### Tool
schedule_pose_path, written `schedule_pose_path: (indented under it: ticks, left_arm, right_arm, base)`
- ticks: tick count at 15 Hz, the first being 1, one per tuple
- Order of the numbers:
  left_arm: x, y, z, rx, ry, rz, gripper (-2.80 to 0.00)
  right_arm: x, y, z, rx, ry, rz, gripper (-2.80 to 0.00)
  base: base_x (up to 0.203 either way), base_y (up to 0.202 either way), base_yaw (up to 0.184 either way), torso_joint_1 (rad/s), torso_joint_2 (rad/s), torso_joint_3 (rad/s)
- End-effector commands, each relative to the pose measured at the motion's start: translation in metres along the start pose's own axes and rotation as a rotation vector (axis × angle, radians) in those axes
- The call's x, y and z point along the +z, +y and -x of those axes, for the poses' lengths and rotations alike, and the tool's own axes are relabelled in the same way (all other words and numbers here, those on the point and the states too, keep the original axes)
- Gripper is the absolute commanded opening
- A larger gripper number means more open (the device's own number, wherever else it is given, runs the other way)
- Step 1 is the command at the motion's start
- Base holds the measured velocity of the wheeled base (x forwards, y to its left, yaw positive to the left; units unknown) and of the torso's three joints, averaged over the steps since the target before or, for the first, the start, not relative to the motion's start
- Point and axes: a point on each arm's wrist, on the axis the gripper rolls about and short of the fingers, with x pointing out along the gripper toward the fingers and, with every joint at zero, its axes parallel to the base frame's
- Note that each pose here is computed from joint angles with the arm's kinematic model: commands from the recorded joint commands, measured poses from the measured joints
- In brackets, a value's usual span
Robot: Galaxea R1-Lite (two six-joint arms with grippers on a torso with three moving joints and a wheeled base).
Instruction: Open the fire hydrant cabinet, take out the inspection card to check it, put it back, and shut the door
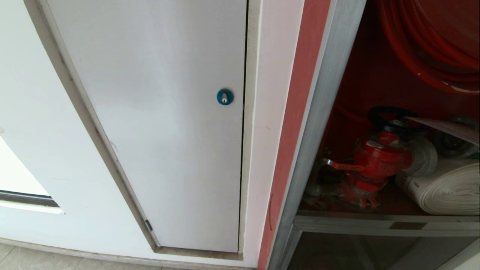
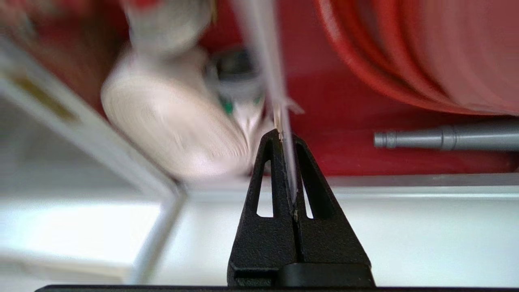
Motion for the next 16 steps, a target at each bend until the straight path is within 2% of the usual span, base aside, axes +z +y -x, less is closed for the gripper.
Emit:
schedule_pose_path:
  ticks: [1, 4, 7, 10, 12, 14, 16]
  left_arm:
    - [0.000, 0.000, 0.000, 0.000, 0.000, 0.000, -2.80]
    - [0.000, 0.000, 0.000, 0.000, 0.000, 0.000, -2.80]
    - [0.000, 0.000, 0.000, 0.000, 0.000, 0.000, -2.80]
    - [0.000, 0.000, 0.000, 0.000, 0.000, 0.000, -2.80]
    - [0.000, 0.000, 0.000, 0.000, 0.000, 0.000, -2.80]
    - [0.000, 0.000, 0.000, 0.000, 0.000, 0.000, -2.80]
    - [0.000, 0.000, 0.000, 0.000, 0.000, 0.000, -2.80]
  right_arm:
    - [-0.001, 0.000, 0.015, -0.023, -0.072, -0.081, -2.80]
    - [0.000, 0.002, 0.020, 0.039, -0.162, -0.251, -2.80]
    - [0.000, 0.010, 0.031, 0.215, -0.268, -0.496, -2.80]
    - [-0.001, 0.023, 0.042, 0.472, -0.346, -0.781, -2.80]
    - [0.000, 0.028, 0.047, 0.643, -0.398, -0.934, -2.80]
    - [0.002, 0.030, 0.048, 0.791, -0.455, -1.037, -2.80]
    - [0.003, 0.033, 0.046, 0.918, -0.499, -1.079, -2.80]
  base:
    - [0.000, 0.000, 0.000, 0.000, 0.00, 0.000]
    - [0.000, 0.000, 0.000, 0.000, 0.00, 0.000]
    - [0.000, 0.000, 0.000, 0.000, 0.00, 0.000]
    - [0.000, 0.000, 0.000, 0.000, 0.00, 0.000]
    - [0.000, 0.000, 0.000, 0.000, 0.00, 0.000]
    - [0.000, 0.000, 0.000, 0.000, 0.00, 0.000]
    - [0.000, 0.000, 0.000, 0.000, 0.00, 0.000]
